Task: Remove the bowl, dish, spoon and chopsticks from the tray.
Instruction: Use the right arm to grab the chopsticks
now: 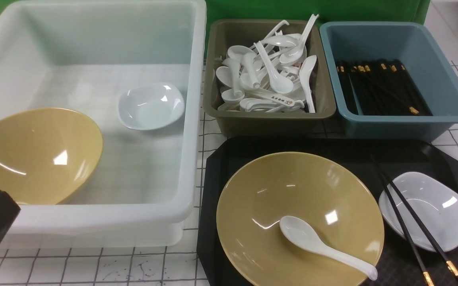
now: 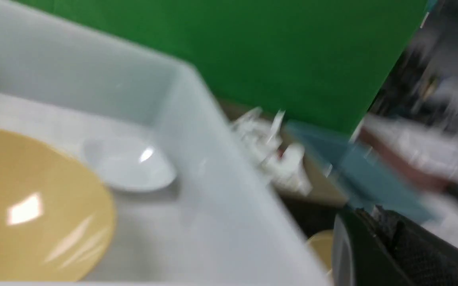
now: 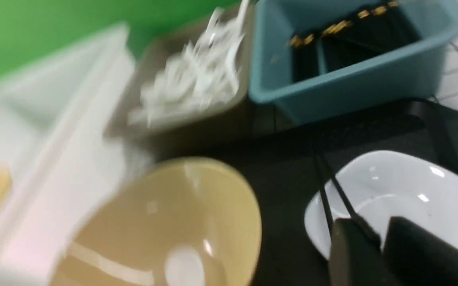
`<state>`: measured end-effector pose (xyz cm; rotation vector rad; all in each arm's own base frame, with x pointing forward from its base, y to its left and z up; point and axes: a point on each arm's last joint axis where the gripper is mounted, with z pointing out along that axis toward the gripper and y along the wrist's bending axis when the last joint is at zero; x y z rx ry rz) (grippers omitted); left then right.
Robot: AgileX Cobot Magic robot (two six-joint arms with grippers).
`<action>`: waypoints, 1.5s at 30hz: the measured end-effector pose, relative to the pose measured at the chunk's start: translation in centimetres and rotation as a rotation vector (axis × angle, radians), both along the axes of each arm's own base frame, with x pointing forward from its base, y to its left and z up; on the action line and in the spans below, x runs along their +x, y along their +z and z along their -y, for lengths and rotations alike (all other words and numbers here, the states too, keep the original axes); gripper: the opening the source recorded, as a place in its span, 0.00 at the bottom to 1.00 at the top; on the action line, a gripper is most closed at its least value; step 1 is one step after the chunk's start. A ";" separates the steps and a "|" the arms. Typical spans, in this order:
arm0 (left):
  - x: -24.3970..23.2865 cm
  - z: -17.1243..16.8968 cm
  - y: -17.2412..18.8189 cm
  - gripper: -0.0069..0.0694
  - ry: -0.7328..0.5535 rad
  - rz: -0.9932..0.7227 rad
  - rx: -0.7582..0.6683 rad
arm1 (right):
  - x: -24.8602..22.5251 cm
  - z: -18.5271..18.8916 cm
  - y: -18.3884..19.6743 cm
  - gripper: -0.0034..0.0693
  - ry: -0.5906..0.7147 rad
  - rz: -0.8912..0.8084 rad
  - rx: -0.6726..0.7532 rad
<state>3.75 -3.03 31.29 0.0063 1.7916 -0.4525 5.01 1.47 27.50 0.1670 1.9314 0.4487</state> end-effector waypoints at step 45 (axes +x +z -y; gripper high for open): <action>16.9 12.7 0.0 0.07 -0.716 -0.713 0.703 | 21.6 -4.9 -8.0 0.81 0.290 -0.805 -0.575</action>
